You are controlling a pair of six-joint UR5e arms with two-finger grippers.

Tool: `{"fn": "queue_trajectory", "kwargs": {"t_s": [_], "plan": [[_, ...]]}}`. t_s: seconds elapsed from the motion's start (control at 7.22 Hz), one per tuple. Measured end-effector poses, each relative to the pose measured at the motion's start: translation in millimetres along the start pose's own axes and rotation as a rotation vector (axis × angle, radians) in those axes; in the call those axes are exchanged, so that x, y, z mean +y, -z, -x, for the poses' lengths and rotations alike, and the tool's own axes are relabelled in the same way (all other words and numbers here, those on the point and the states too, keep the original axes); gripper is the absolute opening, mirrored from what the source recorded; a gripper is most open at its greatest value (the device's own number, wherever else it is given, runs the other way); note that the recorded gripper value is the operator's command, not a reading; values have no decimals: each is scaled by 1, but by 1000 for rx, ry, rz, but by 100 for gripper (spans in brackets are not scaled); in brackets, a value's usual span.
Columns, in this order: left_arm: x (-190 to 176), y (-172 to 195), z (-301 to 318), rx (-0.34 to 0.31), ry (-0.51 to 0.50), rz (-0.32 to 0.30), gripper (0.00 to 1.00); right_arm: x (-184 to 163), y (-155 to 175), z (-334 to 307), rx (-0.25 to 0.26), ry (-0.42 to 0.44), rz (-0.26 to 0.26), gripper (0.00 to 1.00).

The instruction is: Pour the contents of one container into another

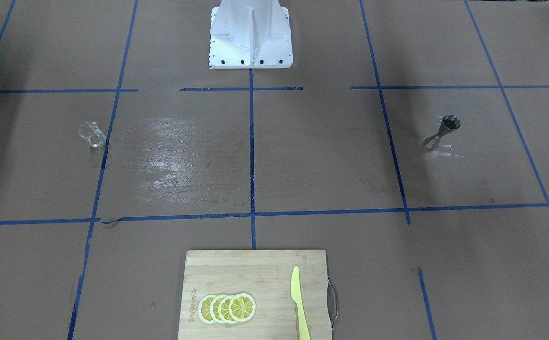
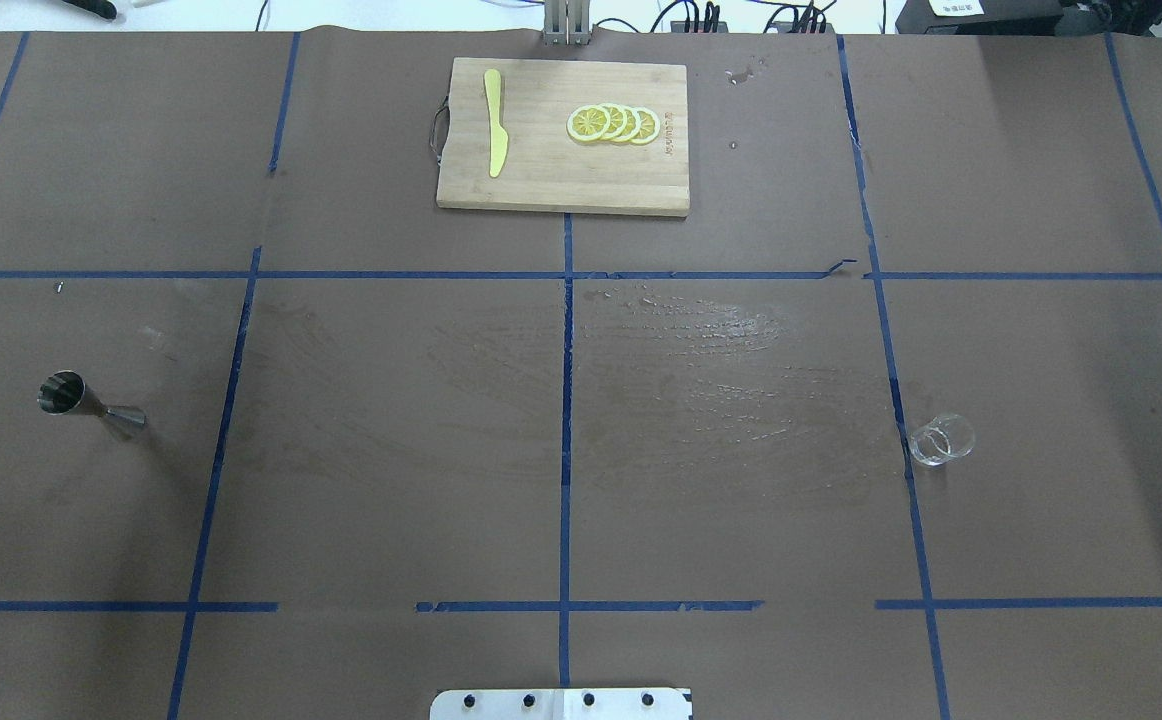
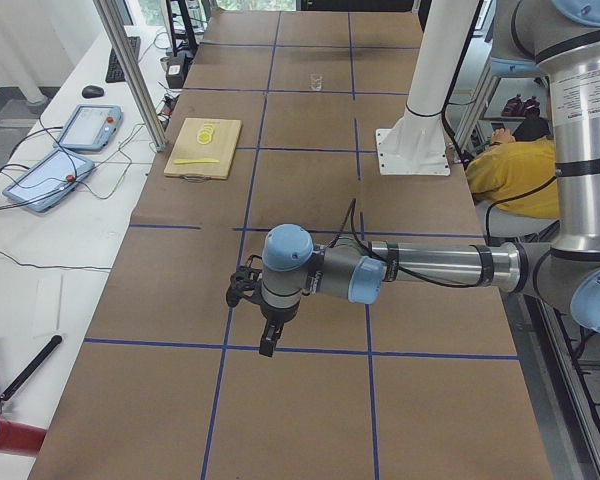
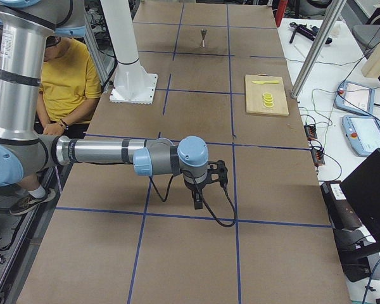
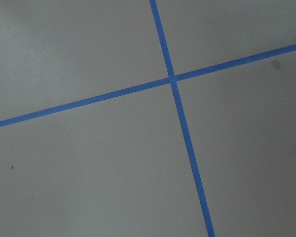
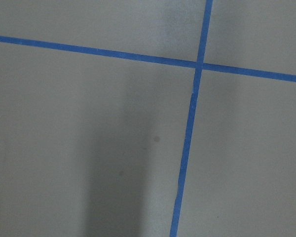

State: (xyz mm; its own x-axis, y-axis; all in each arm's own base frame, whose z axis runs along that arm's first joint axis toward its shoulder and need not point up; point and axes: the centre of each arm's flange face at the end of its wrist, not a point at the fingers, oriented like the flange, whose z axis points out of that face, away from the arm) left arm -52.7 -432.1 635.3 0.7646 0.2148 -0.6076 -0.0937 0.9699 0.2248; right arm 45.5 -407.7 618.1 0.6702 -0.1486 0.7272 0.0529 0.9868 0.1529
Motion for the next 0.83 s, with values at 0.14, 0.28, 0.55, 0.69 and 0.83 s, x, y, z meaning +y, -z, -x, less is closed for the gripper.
{"fn": "queue_trajectory", "kwargs": {"t_s": [0.14, 0.28, 0.55, 0.69, 0.83], "plan": [[-6, 3, -3, 0, -3, -8, 100, 1, 0, 0, -5, 0, 0, 100], [-8, 8, -6, 0, -8, -16, 100, 2, -1, 0, -9, -3, 1, 100], [-12, 9, -5, -7, -10, -19, 100, 7, -2, -1, -11, -10, 8, 100], [-17, 6, -3, -7, -10, -18, 100, 7, 0, 0, -10, -7, 5, 100], [-18, 4, -1, -6, -6, -15, 100, 7, 2, 3, -7, -2, 1, 100]]}}
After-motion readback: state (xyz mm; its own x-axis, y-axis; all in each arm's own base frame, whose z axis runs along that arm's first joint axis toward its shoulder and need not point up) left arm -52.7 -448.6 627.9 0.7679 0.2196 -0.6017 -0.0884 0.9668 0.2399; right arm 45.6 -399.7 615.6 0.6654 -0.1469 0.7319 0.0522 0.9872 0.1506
